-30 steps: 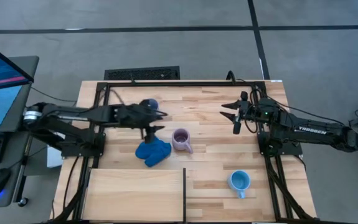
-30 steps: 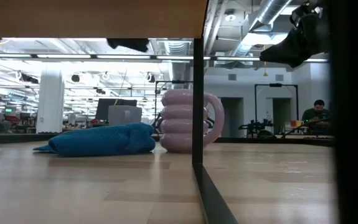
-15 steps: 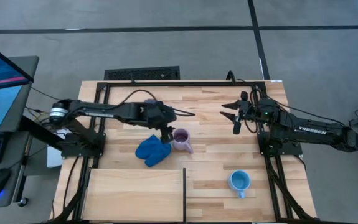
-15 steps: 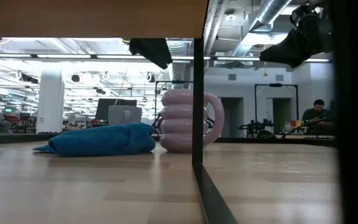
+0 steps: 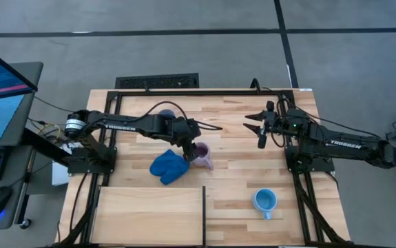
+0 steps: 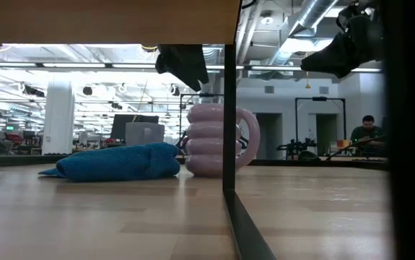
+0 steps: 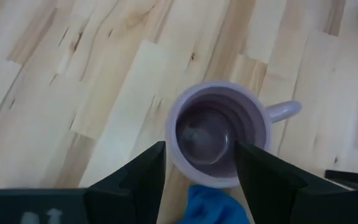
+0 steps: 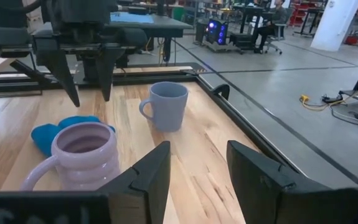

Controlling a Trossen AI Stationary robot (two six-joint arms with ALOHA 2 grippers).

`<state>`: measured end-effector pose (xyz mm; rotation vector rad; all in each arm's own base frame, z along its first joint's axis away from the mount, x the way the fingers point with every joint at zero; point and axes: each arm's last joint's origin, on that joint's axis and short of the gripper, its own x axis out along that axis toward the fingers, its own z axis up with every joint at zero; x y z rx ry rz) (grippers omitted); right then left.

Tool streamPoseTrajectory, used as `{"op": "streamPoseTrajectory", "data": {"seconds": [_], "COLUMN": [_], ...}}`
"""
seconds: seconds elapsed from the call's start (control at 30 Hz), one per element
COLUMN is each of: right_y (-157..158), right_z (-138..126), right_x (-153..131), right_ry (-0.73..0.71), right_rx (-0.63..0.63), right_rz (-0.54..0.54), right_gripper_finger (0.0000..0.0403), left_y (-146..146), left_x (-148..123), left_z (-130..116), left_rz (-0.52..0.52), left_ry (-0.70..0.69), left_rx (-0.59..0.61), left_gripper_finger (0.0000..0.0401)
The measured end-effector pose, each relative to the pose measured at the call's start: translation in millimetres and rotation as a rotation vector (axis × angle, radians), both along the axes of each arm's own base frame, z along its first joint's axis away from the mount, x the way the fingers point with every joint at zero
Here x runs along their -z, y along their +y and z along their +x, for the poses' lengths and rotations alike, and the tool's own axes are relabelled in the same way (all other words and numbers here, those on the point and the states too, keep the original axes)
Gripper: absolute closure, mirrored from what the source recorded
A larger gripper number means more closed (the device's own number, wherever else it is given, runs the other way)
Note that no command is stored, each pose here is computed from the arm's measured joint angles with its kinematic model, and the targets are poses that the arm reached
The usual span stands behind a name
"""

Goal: Stack small to large cups/mugs on shelf
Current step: Put the violet cup on the shelf

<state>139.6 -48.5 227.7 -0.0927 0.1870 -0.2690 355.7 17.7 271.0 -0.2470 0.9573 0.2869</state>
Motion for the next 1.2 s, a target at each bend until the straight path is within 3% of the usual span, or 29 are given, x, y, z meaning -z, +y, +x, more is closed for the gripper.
{"op": "streamPoseTrajectory", "data": {"seconds": [0.17,0.53,0.83,1.2], "right_y": [0,0,0,0], "right_z": [0,0,-1,-1], "right_x": [0,1,4,6], "right_ry": [-0.020,-0.026,0.006,0.025], "right_rx": [0.013,0.023,0.025,0.025], "right_rz": [0.072,0.126,0.140,0.146], "right_gripper_finger": [0.0222,0.0223,0.0225,0.0224], "left_y": [-1,-1,1,4], "left_x": [4,29,30,50], "left_z": [3,12,12,20], "left_rz": [-0.028,-0.028,0.015,0.020], "left_ry": [0.006,0.082,0.091,0.144], "left_rx": [-0.004,-0.031,-0.058,-0.067], "left_gripper_finger": [0.0221,0.0221,0.0221,0.0221]}}
